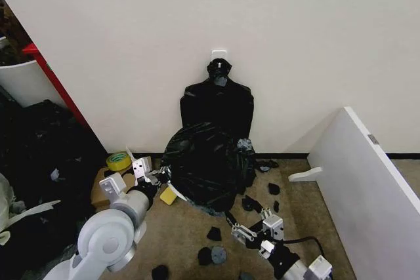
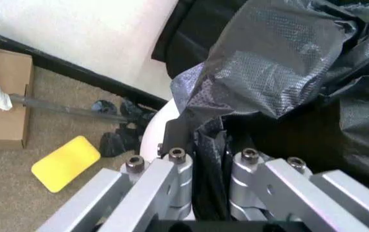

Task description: Place the garbage bag over the trash bin.

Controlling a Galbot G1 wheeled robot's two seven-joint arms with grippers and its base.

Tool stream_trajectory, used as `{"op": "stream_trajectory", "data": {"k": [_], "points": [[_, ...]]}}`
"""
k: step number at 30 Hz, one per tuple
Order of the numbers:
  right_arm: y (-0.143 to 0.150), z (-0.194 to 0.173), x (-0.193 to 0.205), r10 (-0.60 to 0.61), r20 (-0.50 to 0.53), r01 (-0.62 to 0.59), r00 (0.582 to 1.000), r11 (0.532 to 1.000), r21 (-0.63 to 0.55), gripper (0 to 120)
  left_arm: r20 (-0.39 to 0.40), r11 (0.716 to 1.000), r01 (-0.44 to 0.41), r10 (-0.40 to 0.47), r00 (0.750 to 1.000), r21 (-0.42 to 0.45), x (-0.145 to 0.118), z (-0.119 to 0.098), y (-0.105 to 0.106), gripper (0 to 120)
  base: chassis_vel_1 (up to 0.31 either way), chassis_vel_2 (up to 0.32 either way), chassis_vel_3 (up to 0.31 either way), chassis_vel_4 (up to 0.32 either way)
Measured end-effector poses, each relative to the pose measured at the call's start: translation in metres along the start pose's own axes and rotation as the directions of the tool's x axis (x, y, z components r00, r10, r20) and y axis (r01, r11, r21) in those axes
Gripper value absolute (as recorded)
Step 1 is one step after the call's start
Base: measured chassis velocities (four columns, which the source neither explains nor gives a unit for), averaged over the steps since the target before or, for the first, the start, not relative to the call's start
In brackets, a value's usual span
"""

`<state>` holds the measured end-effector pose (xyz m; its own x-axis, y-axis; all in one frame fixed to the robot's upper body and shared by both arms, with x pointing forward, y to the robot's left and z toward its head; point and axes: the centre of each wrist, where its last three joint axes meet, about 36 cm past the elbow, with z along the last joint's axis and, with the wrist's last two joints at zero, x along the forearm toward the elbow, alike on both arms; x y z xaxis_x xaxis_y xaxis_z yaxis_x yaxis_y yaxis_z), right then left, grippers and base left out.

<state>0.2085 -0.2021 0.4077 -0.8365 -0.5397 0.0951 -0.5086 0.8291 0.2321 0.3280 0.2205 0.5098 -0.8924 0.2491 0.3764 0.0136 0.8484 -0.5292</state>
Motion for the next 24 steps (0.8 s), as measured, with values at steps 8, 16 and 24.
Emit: {"op": "stream_trajectory", "data": {"k": [8, 16, 24], "points": [[-0.0044, -0.0024, -0.0021, 0.013, -0.012, -0.013, 1.0, 0.999, -0.033, 33, -0.004, 1.0, -0.005, 0.005, 1.0, 0.001, 0.0006, -0.0003, -0.0001, 5, 0.0, 0.0, 0.0, 0.0], [-0.008, -0.0016, -0.0024, 0.019, -0.039, -0.02, 0.999, 0.999, -0.033, 4, -0.01, 1.0, -0.014, 0.014, 1.0, 0.009, 0.0022, 0.0017, -0.0021, 5, 0.0, 0.0, 0.0, 0.0], [-0.0088, -0.0011, -0.0045, 0.034, -0.042, -0.036, 0.999, 0.998, -0.051, 0, -0.01, 1.0, -0.023, 0.023, 1.0, 0.005, 0.0047, 0.001, -0.0029, 5, 0.0, 0.0, 0.0, 0.0]]}}
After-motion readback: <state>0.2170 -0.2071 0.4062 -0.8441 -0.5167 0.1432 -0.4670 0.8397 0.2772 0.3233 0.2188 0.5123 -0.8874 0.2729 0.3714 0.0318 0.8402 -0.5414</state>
